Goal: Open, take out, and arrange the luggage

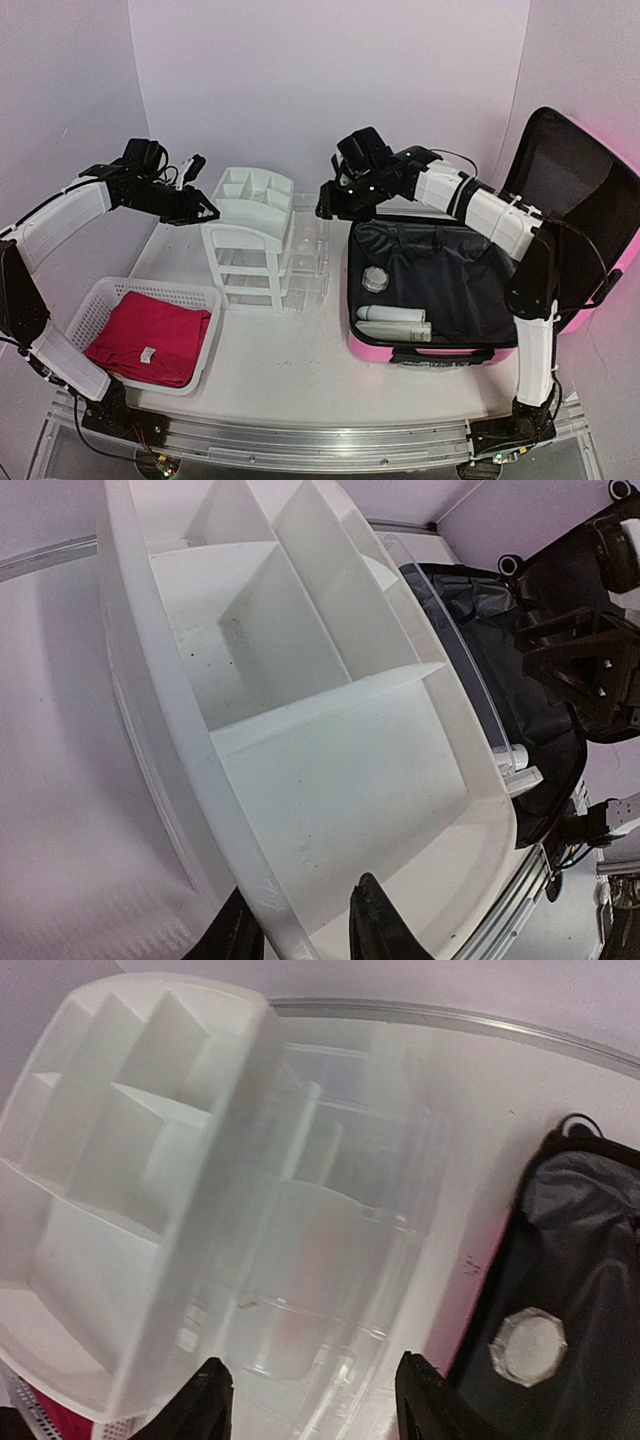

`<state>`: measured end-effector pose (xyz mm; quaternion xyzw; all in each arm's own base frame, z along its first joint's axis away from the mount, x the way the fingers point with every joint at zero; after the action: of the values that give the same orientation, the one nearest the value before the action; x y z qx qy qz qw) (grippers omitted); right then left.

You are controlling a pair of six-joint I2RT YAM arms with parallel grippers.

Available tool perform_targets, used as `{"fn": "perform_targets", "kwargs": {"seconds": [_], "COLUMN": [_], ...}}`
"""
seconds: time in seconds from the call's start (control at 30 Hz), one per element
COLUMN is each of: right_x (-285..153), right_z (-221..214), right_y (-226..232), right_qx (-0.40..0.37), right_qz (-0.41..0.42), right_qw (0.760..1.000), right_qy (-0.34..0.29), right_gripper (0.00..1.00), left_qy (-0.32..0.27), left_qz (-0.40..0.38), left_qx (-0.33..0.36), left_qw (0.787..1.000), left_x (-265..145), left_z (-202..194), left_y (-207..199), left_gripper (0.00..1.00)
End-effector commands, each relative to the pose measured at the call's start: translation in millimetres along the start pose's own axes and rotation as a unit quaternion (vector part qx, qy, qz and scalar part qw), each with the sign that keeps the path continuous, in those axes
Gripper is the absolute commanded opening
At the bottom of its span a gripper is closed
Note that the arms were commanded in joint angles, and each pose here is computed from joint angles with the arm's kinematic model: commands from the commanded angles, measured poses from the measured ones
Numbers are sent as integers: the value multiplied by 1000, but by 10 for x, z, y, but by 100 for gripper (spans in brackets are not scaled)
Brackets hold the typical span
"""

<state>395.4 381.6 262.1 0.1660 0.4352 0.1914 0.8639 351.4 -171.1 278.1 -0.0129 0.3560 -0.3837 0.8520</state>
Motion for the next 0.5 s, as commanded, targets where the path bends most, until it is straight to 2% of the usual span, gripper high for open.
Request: {"fn": "perform_targets", "kwargs": {"seconds": [0.0,0.2,0.47], "right_x": [-267,-44,265], "right_z": [175,22,-85], "right_y": [-325,-540,-413], "right_qx": [31,15,22], "right_qz": [-29,-67,-31], "right_qw": [999,998,999], "right_qy": [-32,-10,33], "right_gripper": [55,64,72], "left_qy": [19,18,22], "left_qz": [-26,-27,-27], "left_qx": [-7,-7,-8], "left_qw": [999,999,999], "left_x": [11,11,29], "left_z": [-120,-117,-132], "left_y": [-106,-112,-99], "left_gripper": [30,30,30]}}
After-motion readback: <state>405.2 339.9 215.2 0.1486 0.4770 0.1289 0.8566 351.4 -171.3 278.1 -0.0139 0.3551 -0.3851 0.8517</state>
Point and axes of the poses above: each gripper's point midway between its finger pads, its own x axis out along the fingers, its own y axis along the line the jaws close on, z = x × y, the point moved 3 cm from there along -x, back along the fingers, and after that the axes turned 12 degrees about x, right-handed, at the moved point
